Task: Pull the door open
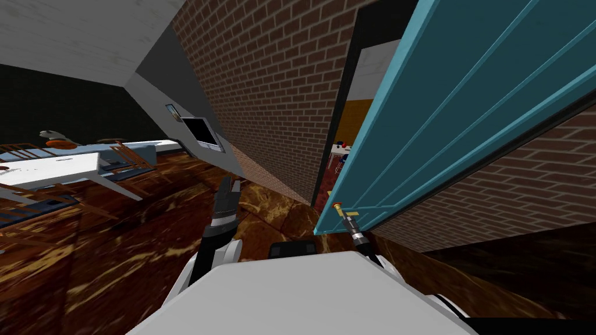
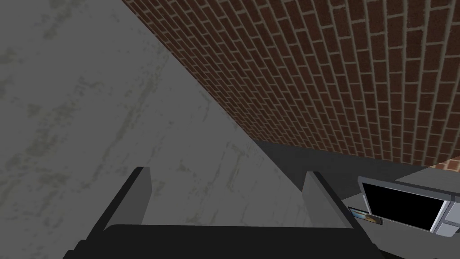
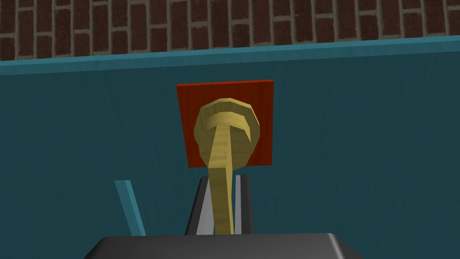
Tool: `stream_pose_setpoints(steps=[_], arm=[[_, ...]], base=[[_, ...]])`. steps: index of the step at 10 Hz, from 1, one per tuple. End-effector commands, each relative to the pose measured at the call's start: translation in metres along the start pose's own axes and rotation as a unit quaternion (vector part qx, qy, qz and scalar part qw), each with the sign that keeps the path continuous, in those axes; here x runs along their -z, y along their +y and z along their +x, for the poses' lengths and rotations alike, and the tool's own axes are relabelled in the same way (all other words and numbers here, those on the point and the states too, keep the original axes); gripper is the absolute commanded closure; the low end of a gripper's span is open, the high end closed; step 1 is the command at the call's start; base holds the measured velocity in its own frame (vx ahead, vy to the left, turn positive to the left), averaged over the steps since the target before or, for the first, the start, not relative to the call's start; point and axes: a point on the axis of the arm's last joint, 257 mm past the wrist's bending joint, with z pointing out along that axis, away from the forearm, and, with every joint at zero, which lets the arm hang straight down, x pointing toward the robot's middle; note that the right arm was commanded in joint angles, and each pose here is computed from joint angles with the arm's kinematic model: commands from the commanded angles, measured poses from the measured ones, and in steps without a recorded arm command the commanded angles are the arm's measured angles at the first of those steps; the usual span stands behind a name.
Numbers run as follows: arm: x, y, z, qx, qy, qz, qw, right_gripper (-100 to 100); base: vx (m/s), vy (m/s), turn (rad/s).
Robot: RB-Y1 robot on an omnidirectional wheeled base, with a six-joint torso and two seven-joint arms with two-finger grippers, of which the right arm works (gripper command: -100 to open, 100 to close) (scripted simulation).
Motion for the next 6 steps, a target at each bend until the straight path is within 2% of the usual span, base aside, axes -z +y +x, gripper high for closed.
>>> stream_pose_setpoints(steps=[1,4,5,6], arm=[[0.0064,0.001,-0.004,0.001,0.002,-0.001,1.0,100],[0.0213,0.002,-0.008,0.001,0.008,-0.002,1.0,100],[0.0313,0.002,-0.01,0.001,0.013,-0.003,0.9999,100],[0.0365,0.003,-0.011,0.001,0.015,-0.003,0.9999,100]], base=[[-0.12,-0.058,0.128],[-0.137,-0.053,0.123],[-0.177,-0.066,0.224],[-0.218,-0.08,0.178]])
